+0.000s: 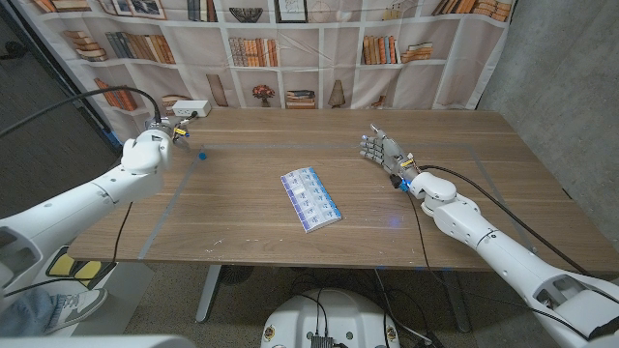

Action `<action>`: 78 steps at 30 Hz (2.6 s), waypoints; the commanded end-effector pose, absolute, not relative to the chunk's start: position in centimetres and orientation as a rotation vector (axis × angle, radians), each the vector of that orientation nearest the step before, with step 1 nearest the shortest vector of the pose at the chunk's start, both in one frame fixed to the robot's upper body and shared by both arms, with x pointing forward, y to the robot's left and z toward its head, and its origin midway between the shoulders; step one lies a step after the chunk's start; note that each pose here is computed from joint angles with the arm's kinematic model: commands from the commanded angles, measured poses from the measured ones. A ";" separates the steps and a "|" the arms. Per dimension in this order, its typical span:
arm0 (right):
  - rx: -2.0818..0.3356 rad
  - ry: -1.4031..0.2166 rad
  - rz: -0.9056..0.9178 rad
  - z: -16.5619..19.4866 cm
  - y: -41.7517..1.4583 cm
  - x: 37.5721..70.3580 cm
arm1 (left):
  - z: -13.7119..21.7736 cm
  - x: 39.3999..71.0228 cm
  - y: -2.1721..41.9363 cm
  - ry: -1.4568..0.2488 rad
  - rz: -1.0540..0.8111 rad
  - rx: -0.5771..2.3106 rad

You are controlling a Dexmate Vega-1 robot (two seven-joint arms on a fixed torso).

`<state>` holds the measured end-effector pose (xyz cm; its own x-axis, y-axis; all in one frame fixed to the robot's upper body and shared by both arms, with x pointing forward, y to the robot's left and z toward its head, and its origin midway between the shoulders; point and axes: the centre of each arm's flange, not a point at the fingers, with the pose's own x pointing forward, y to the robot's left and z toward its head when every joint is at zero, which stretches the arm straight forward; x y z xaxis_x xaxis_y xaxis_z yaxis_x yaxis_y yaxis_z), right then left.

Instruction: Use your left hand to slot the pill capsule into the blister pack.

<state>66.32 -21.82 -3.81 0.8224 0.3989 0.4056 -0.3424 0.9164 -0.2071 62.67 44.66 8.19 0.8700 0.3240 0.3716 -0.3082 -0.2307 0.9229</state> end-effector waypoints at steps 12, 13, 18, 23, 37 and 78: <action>-0.129 -0.460 0.407 -3.8 -21.3 66.9 | 7.7 65.2 45.2 0.106 0.542 1.718; -0.126 -0.457 0.405 -3.9 -21.3 66.9 | 7.6 65.4 45.2 0.116 0.539 1.722; -0.122 -0.450 0.395 -4.1 -21.7 66.6 | 7.2 66.2 45.1 0.128 0.527 1.725; -0.128 -0.453 0.397 -4.1 -21.8 66.6 | 7.0 66.8 44.8 0.088 0.514 1.718; -0.133 -0.455 0.393 -4.0 -21.6 66.5 | 6.4 66.5 44.7 -0.050 0.507 1.664; -0.174 -0.455 0.394 -2.3 -21.1 66.1 | 3.8 68.2 45.0 -0.086 0.476 1.605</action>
<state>66.24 -21.33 -2.94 0.8241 0.4047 0.3963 -0.3346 0.9123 -0.2360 67.98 44.91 4.59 0.9087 0.2318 0.3471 -0.3276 -0.1189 0.9373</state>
